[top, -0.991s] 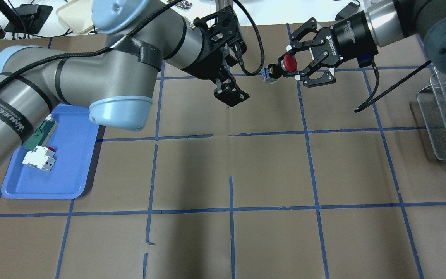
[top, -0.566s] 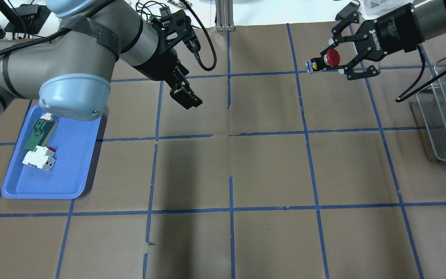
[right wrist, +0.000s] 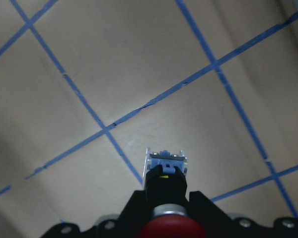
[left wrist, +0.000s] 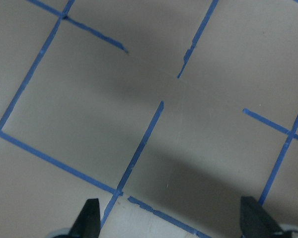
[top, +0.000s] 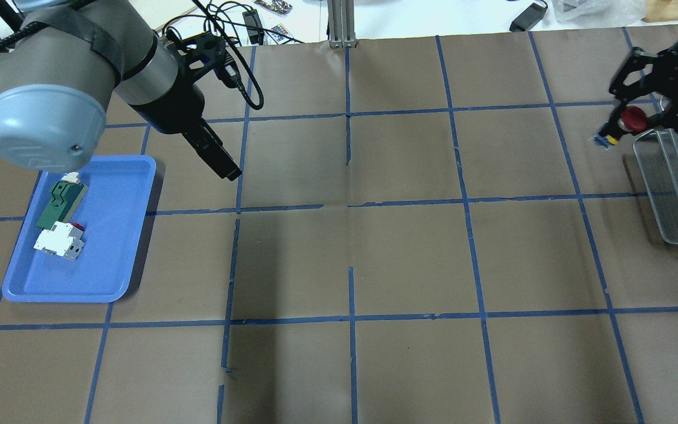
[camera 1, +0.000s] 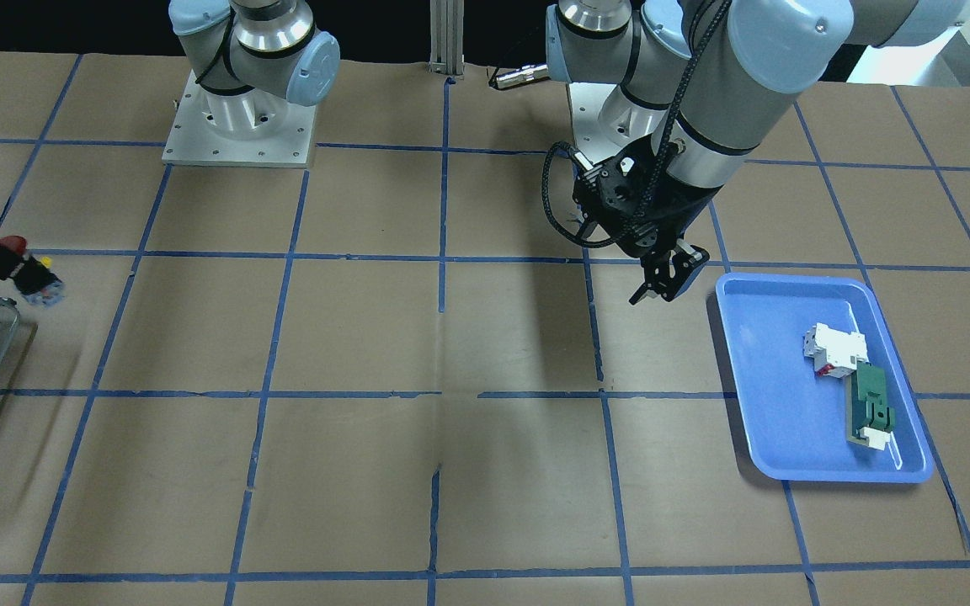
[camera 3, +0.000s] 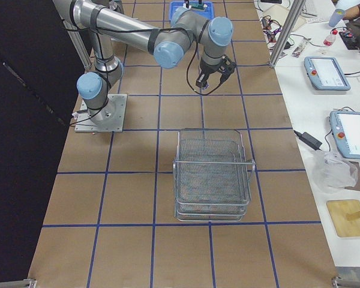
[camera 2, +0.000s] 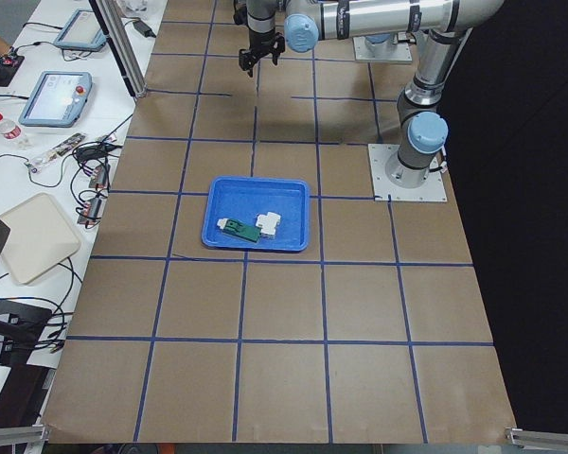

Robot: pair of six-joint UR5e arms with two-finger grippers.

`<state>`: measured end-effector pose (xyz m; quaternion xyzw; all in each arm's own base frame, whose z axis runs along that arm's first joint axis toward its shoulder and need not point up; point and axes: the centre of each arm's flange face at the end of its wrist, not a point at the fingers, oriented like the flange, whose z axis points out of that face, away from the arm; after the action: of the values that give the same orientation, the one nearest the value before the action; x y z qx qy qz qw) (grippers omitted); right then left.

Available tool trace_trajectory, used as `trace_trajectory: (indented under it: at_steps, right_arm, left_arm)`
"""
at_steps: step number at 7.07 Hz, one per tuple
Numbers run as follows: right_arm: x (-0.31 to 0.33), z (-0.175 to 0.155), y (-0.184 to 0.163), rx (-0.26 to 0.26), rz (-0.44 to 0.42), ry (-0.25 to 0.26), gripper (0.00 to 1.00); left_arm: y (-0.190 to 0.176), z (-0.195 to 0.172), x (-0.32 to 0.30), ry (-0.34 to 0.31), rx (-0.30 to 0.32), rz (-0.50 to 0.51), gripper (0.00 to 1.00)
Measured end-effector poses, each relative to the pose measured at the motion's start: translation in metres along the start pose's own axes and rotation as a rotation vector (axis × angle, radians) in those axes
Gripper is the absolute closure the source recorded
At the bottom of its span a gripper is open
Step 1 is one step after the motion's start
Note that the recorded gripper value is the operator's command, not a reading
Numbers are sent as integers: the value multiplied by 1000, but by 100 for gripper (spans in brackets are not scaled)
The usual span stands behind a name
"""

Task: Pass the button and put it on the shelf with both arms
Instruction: 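Carry the button into the wire mesh basket while the left arm retracts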

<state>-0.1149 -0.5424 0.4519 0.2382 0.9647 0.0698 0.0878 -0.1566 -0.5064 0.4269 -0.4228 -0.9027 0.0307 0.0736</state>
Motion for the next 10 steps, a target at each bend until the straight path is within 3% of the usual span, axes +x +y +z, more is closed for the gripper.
trace_trajectory:
  at_steps: [2,3,5,8,9,10]
  right_arm:
    - [56,-15,-37,-25,-189,168,100]
    - [80,-14,-55,-45,-254,204,100]
    - [118,-5,-82,-73,-323,227,100]
    - [146,19,-111,-77,-359,217,100]
    - [148,24,-115,-73,-360,219,84]
    - [149,28,-118,-74,-360,221,35]
  left_arm:
    - [19,-13,3,-67,-92,-197,0]
    - [28,-19,8,-93,-132,-305,0]
    - [36,-29,15,-123,-137,-577,0]
    - [36,-45,9,-162,-79,-929,0]
    - [41,-55,-2,-164,-52,-1023,0]
    - [45,-61,-10,-164,-36,-1074,0]
